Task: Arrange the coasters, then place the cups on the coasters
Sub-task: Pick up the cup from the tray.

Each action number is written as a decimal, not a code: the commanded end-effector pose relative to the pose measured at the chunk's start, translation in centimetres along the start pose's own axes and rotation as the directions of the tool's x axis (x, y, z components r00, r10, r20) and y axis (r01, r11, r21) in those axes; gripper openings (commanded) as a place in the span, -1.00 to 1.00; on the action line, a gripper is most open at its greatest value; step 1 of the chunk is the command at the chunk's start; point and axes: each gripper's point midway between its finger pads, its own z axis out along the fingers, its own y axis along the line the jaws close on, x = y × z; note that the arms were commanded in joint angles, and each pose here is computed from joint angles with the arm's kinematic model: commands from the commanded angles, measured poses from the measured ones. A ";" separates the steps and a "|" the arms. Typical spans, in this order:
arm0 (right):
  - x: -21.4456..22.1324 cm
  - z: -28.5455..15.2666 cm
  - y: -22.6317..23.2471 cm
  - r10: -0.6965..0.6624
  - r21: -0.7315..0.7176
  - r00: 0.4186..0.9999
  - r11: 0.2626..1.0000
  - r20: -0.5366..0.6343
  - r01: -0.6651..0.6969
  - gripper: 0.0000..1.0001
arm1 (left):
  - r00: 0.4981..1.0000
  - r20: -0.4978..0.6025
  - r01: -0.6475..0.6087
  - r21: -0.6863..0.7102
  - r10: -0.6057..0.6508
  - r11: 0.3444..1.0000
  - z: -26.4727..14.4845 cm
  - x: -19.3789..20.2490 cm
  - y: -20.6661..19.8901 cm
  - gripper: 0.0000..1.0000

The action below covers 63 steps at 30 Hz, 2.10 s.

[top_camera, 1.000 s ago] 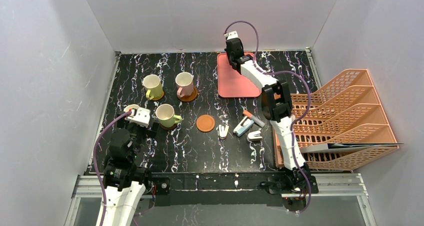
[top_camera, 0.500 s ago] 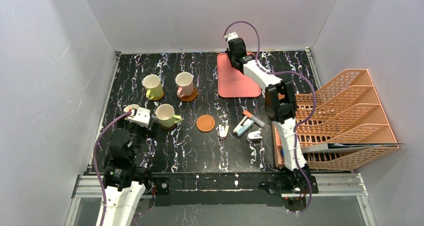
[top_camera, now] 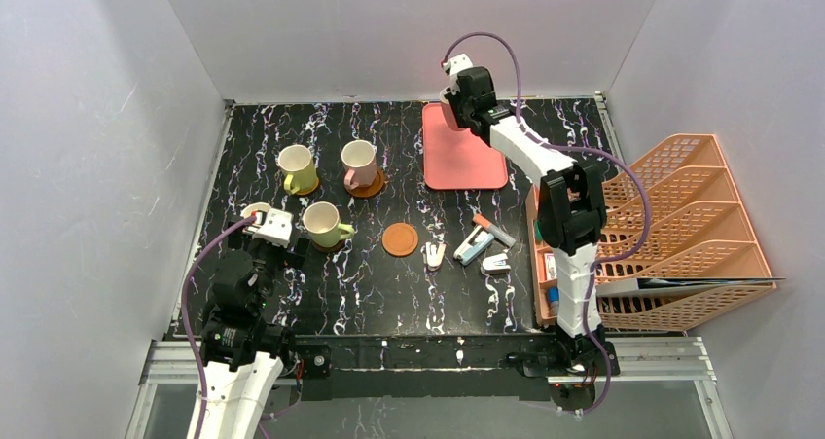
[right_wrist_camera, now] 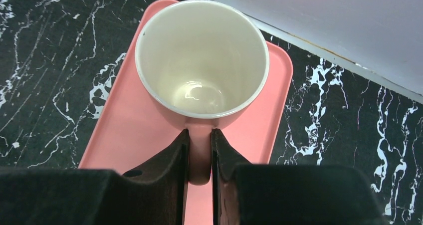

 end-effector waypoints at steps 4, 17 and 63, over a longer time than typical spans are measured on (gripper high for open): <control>-5.8 -2.5 -0.8 0.024 -0.021 0.967 1.000 0.254 -0.019 -0.97 | 1.000 -0.001 0.007 -0.005 -0.007 1.000 0.0 0.1 0.1 0.96; -0.9 -5.3 1.2 0.028 -0.122 0.961 0.992 0.277 0.007 -0.97 | 1.000 0.001 0.006 -0.004 -0.006 1.000 0.0 0.1 0.1 0.96; 6.4 -1.3 3.6 0.022 -0.209 1.000 0.978 -0.018 -0.026 -0.14 | 1.000 0.002 0.005 -0.004 -0.005 1.000 -0.1 0.1 0.1 0.96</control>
